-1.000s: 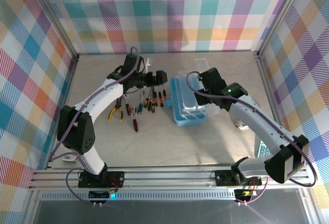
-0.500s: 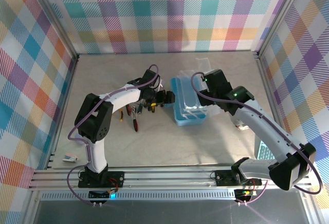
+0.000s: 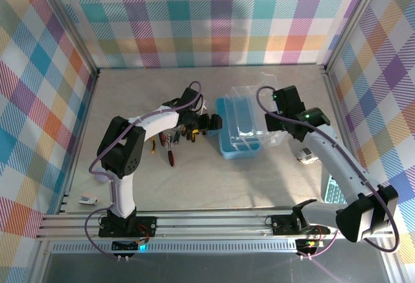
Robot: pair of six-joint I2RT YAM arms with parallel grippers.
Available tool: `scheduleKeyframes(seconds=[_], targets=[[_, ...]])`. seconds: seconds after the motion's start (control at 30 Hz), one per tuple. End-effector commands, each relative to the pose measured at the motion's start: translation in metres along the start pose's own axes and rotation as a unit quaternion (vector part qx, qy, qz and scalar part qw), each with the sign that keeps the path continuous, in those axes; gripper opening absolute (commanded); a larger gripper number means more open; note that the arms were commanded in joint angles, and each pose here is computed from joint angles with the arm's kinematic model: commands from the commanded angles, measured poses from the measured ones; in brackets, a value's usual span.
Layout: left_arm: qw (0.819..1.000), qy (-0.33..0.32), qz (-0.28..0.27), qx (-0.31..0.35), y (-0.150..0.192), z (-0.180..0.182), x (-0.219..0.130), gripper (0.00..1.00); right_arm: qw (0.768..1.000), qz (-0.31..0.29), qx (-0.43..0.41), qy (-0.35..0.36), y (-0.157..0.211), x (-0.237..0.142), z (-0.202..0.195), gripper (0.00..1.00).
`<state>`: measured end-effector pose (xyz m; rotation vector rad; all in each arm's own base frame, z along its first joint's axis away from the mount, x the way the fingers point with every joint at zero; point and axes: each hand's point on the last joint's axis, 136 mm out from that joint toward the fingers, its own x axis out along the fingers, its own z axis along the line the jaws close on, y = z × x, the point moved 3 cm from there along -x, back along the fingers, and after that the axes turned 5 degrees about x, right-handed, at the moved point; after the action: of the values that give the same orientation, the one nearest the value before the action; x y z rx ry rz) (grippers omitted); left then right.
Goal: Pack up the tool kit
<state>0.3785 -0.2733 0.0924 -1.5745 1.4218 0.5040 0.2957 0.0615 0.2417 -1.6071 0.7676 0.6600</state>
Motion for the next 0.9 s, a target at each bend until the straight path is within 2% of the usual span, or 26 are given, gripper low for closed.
scheduleKeyframes(seconds=[0.0,0.23,0.33,0.37,0.43,0.5,0.6,0.87], targets=[[1.000,0.005,0.001,0.003,-0.004,-0.006,0.001,1.00,1.000,-0.008,0.026,0.006,0.003,-0.010,-0.015,0.76],[1.000,-0.003,-0.005,0.011,-0.010,-0.010,-0.007,1.00,0.999,-0.026,0.020,-0.013,-0.005,-0.022,-0.016,0.80],[0.999,-0.026,-0.018,0.026,-0.018,-0.011,-0.024,1.00,0.997,-0.038,0.013,-0.062,-0.008,-0.030,-0.004,0.88],[0.999,-0.037,-0.024,0.032,-0.021,-0.011,-0.033,1.00,0.995,-0.041,0.006,-0.090,-0.008,-0.033,0.003,0.97],[0.997,-0.057,-0.043,0.039,-0.028,-0.010,-0.051,1.00,0.986,-0.044,-0.013,-0.162,-0.006,-0.040,0.022,0.99],[0.995,-0.079,-0.058,0.030,-0.034,0.002,-0.067,1.00,0.977,-0.043,-0.017,-0.207,-0.005,-0.044,0.035,0.99],[0.991,-0.114,-0.064,0.008,-0.031,0.027,-0.088,1.00,0.970,-0.039,-0.017,-0.238,-0.002,-0.043,0.048,0.99],[0.973,-0.219,-0.041,-0.054,0.016,0.098,-0.122,1.00,0.962,-0.020,-0.022,-0.271,0.003,-0.029,0.074,0.99]])
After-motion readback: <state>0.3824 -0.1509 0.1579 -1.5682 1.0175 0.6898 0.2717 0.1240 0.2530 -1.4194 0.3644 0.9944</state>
